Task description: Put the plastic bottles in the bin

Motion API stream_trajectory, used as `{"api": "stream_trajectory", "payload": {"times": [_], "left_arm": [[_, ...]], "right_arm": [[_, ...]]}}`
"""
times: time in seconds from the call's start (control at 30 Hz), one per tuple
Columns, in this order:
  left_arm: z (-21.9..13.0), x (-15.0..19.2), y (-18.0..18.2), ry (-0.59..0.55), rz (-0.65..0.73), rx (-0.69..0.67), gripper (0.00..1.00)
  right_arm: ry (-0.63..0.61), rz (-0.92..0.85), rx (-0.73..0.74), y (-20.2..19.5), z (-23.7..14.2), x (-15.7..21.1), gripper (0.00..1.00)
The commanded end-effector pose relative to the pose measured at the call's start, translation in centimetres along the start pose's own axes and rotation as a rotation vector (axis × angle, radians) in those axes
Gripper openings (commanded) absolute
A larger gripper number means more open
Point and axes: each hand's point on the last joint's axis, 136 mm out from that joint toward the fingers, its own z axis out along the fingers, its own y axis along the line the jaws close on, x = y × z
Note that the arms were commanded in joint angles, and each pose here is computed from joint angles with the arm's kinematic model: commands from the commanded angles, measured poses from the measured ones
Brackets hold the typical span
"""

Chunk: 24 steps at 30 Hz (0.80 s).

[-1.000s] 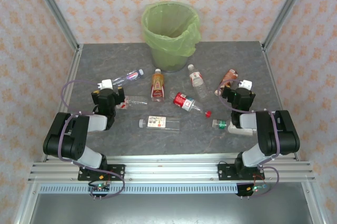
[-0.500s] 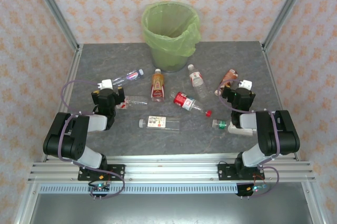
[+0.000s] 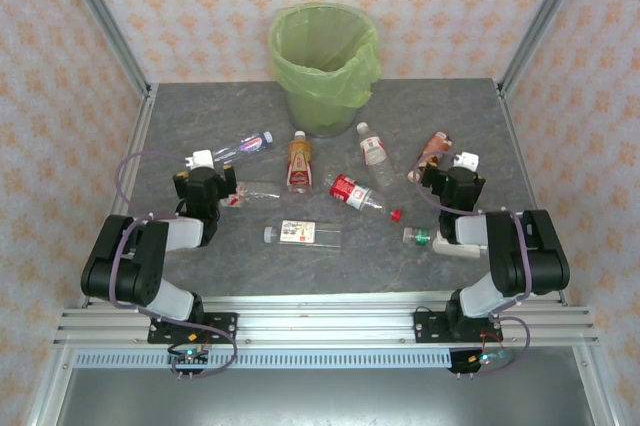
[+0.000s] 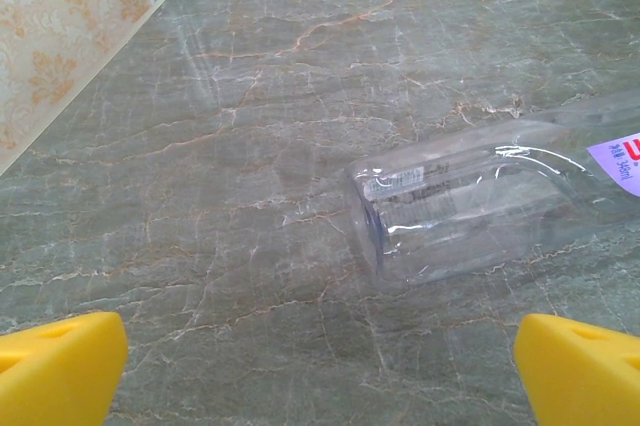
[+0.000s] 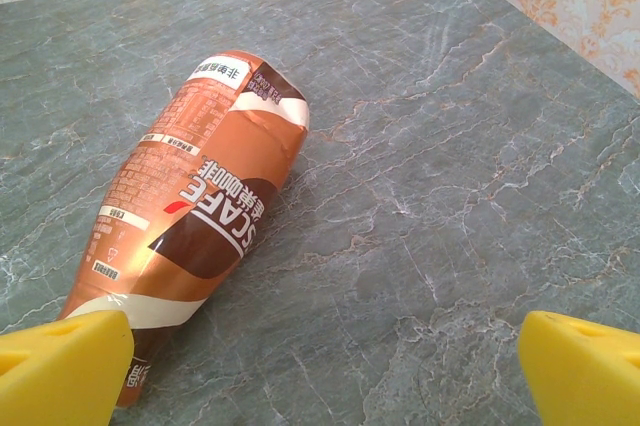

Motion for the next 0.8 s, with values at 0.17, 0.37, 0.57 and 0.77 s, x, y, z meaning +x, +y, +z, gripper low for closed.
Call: {"api": "stream_trajectory", "payload": {"times": [0.17,0.37,0.57,0.77], "left_arm": [[-1.6,-4.6,2.3,0.007,-0.042,-0.128,1.0],[-3.6,-6.3,3.1,0.105,-0.183,-0.162,1.0],[-5.4,-5.8,2.9,0.34,-0.361,-0.216,1.0],[-4.9,-6.5,0.2,0.462,-0.239,-0.113,1.0]], "right_arm": [[-0.035,-0.003,-0.05,1.1,-1.7,-4.1,0.99],[-0.052,0.113,-0.02,0.3,-3.7,-6.6,0.99],[-0.016,0.247,-0.038,0.6,-4.4,-7.2,0.99],[0.116,0.245,-0.238,4.7,-4.4,-6.9,0.99]]}}
